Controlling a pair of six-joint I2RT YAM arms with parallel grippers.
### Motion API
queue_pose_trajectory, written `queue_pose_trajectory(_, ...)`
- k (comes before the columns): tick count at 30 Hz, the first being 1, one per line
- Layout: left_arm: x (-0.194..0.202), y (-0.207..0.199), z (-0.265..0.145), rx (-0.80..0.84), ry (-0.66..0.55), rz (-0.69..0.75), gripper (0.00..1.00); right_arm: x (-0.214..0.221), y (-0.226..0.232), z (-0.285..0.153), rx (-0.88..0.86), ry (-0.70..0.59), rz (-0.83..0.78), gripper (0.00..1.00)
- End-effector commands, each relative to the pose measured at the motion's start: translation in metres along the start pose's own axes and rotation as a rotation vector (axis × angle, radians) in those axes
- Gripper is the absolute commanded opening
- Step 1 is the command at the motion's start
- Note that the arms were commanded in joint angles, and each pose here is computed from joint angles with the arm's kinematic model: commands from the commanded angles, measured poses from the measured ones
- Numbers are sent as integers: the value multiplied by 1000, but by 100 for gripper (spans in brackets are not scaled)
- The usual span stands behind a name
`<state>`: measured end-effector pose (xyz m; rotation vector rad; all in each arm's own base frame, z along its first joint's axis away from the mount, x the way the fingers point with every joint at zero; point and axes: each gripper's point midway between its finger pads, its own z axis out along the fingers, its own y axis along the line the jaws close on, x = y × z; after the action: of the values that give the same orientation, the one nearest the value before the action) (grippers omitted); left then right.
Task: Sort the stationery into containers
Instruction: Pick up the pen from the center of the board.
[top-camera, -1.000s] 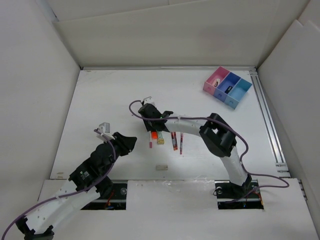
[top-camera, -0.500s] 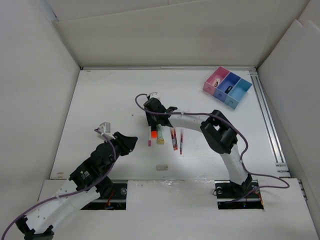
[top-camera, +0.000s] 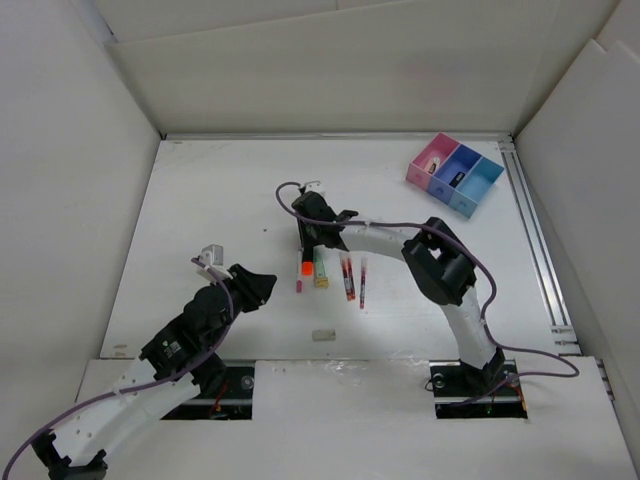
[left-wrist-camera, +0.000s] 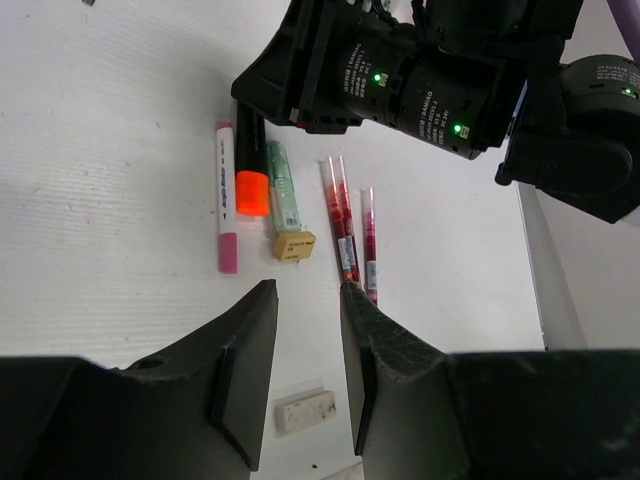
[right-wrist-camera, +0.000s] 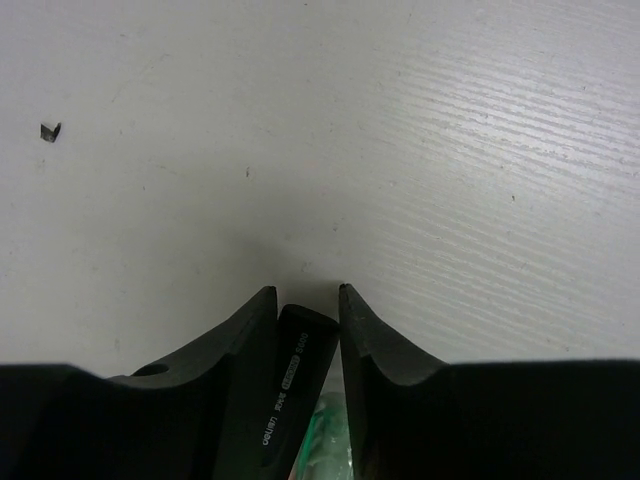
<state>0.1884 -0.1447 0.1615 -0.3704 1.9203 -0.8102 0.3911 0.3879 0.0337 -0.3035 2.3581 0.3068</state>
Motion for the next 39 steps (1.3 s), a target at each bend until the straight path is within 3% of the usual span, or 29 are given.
queue_pose_trajectory(1, -4, -6, 1, 23, -15, 5, 28, 4, 5, 4, 32, -10, -9, 37)
queue_pose_trajectory(4, -4, -6, 1, 23, -15, 5, 28, 9, 1, 1, 75, 4, -28, 47)
queue_pose_trajectory(17, -8, -9, -2, 43, -31, -5, 28, 23, 0, -4, 132, 19, -19, 44)
queue_pose_trajectory(19, -8, -9, -2, 43, -31, -5, 28, 23, 1, -4, 133, 19, -10, 41)
queue_pose_trajectory(21, -8, -9, -2, 43, -31, -5, 28, 22, -1, -4, 140, 14, -10, 31)
queue_pose_trajectory(28, -9, -10, -3, 50, -36, -8, 28, 9, 12, -3, 102, -6, 5, 18)
queue_pose_trajectory(33, -6, -8, -2, 43, -31, -5, 28, -30, 36, -33, -14, -80, 48, 18)
queue_pose_trajectory(39, -6, -7, -2, 43, -31, 4, 28, -89, 3, -63, -51, -172, 136, 18)
